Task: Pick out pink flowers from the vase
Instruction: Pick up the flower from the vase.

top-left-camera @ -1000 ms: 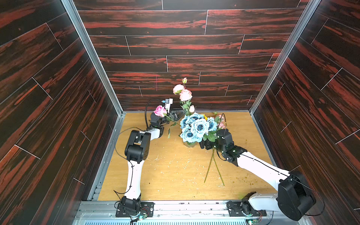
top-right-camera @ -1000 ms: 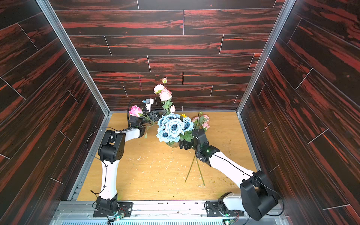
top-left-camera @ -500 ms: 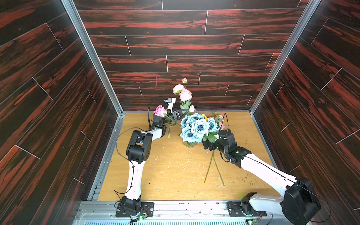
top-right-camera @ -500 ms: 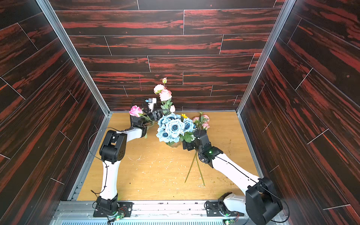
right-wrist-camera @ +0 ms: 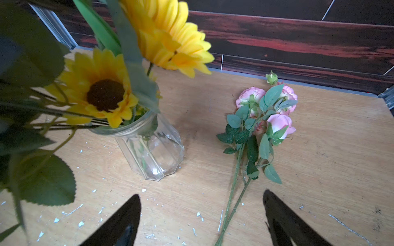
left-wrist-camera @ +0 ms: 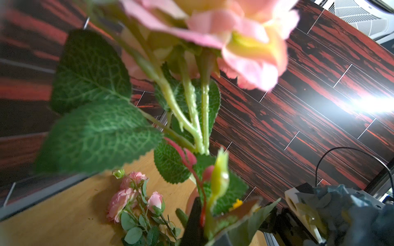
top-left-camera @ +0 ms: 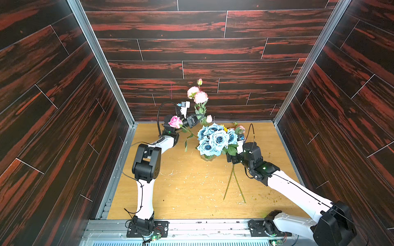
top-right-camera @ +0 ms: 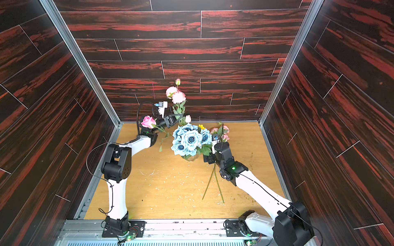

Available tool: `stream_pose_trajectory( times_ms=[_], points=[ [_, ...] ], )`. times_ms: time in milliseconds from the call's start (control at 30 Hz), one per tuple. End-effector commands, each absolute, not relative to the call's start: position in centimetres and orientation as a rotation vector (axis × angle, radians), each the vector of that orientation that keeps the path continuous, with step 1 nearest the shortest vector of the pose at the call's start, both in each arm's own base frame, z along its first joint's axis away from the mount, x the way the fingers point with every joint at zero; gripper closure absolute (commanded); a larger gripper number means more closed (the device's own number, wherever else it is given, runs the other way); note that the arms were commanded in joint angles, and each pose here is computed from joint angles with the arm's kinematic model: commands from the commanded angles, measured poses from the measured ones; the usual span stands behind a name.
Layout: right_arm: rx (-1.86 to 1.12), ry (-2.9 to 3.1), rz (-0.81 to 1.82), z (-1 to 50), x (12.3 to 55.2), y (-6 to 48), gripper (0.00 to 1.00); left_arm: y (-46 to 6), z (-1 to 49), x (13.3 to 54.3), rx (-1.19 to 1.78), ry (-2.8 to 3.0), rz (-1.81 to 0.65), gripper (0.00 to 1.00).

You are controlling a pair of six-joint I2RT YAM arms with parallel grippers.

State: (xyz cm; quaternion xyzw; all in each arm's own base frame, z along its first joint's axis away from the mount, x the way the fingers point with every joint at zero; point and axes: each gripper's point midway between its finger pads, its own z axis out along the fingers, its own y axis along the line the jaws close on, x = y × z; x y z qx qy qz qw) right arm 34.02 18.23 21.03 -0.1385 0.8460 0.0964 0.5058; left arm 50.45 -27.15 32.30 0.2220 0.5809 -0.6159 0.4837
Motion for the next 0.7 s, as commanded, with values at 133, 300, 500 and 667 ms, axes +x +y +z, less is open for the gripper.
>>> stream_pose_trajectory(
  times_ms=[133,300,500,667],
  points=[
    [-0.327,2.039,0.21,20.8,33.7,17.6,0.09,-27.1,37.3,48.3,0.631,1.324,-1.456,0.69],
    [-0.328,2.03,0.219,21.1,33.6,17.7,0.09,-27.0,37.8,48.0,0.625,1.319,-1.45,0.93],
    [-0.328,2.022,0.226,21.4,33.6,17.7,0.09,-26.9,39.2,48.1,0.638,1.316,-1.418,0.97],
    [-0.322,2.003,0.224,22.1,33.7,17.6,0.09,-27.0,40.7,48.3,0.662,1.322,-1.376,0.98]
  ],
)
